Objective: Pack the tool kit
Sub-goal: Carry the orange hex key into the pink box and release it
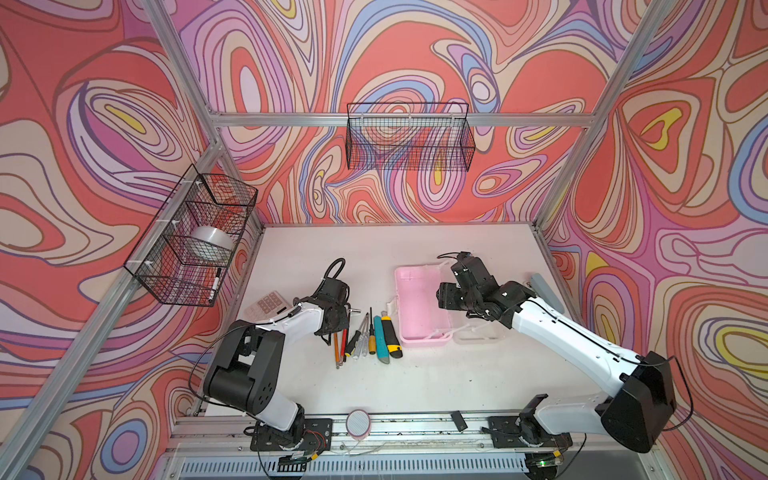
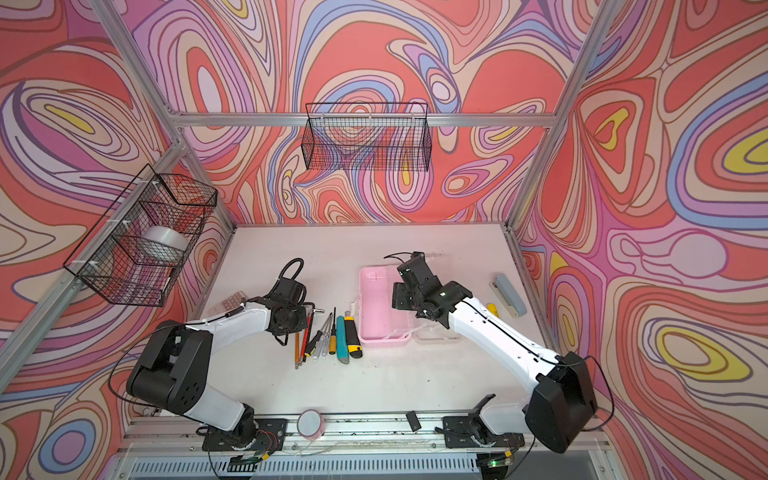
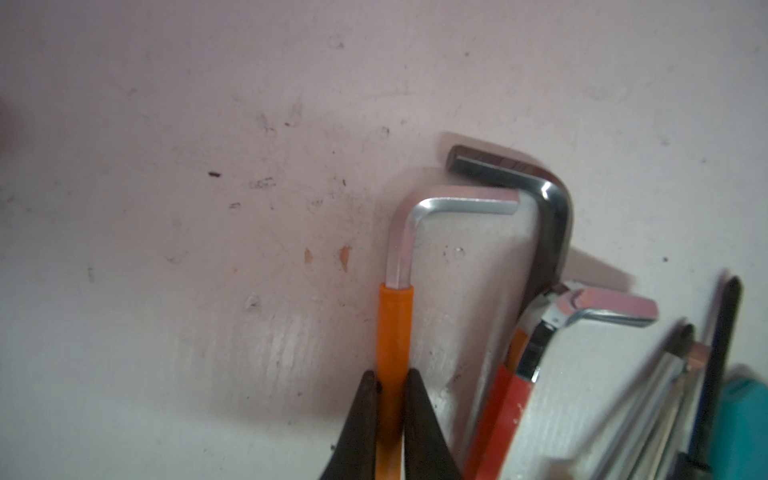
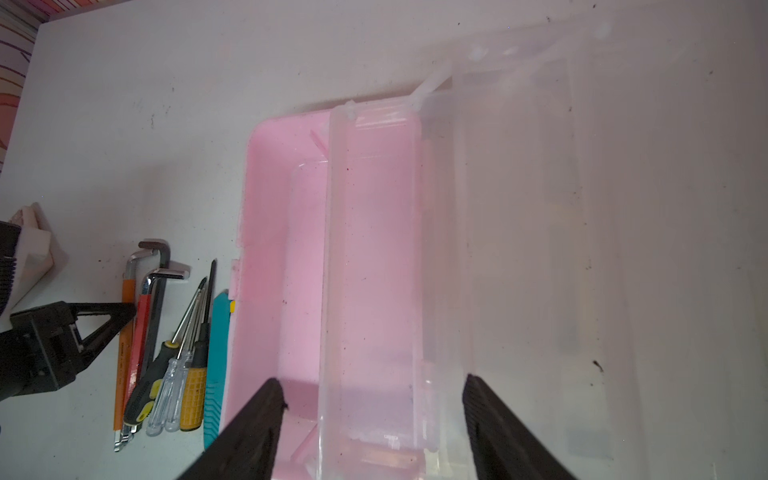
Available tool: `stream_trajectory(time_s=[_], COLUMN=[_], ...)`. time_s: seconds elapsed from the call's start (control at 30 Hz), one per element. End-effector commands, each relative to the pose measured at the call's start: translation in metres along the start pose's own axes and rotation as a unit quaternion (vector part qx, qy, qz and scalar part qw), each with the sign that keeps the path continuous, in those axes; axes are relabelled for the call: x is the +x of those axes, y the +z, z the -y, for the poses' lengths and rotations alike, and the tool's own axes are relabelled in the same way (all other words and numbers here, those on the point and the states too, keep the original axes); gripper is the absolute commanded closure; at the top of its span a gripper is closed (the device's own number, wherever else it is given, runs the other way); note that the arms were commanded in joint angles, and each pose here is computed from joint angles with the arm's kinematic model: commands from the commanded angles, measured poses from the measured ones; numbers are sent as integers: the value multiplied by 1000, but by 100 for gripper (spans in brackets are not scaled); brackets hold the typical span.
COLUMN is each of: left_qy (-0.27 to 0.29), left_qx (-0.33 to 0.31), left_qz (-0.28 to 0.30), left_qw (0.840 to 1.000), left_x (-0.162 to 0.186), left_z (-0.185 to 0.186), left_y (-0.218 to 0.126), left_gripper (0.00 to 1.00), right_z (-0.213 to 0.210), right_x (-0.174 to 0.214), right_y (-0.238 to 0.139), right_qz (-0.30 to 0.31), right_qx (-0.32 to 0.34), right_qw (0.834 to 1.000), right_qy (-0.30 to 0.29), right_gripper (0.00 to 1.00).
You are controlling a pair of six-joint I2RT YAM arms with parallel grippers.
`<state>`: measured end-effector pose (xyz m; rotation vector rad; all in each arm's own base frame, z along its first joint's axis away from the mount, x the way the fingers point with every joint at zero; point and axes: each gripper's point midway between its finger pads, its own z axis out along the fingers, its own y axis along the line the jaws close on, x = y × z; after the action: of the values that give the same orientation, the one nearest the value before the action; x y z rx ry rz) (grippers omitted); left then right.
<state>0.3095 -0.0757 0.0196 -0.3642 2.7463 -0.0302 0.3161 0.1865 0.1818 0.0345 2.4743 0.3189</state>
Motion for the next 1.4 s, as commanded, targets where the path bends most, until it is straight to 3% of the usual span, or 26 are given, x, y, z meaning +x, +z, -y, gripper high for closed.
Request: stream_trajectory(time_s=[0.0,0.07,0.4,0.63,0.8,0.93,1.1,1.37], left_qy=[-3,-2,1,-22,-47,-22,14,10], left_qx=[-5,-7,5,109,236,301,338,322], left_qz=[6,10,37,65,91,94,69,42], left_qw=[1000,1000,999,992,966,949,939,946], left_x=[-10,-14,-32,-47,-59,-55,-42,-34], left_z=[2,2,8,42,97,161,230,263], left_y=[-3,-4,-27,-78,-127,-151,-145,-111], left_gripper=[94,100,100,100,100,100,100,100], right_z=[4,4,5,7,7,9,14,25], right_x=[5,5,7,0,-3,-4,-8,-11], right_y=[7,8,12,4,0,-3,-11,-22], right_qz=[-2,-2,-3,13,18,23,30,43], right_qx=[12,11,14,17,14,13,17,24], right_qw=[1000,1000,1000,1000,1000,1000,999,999], right_qy=[-12,-12,-17,-15,-10,-5,0,3], right_gripper=[28,28,27,27,27,27,27,27])
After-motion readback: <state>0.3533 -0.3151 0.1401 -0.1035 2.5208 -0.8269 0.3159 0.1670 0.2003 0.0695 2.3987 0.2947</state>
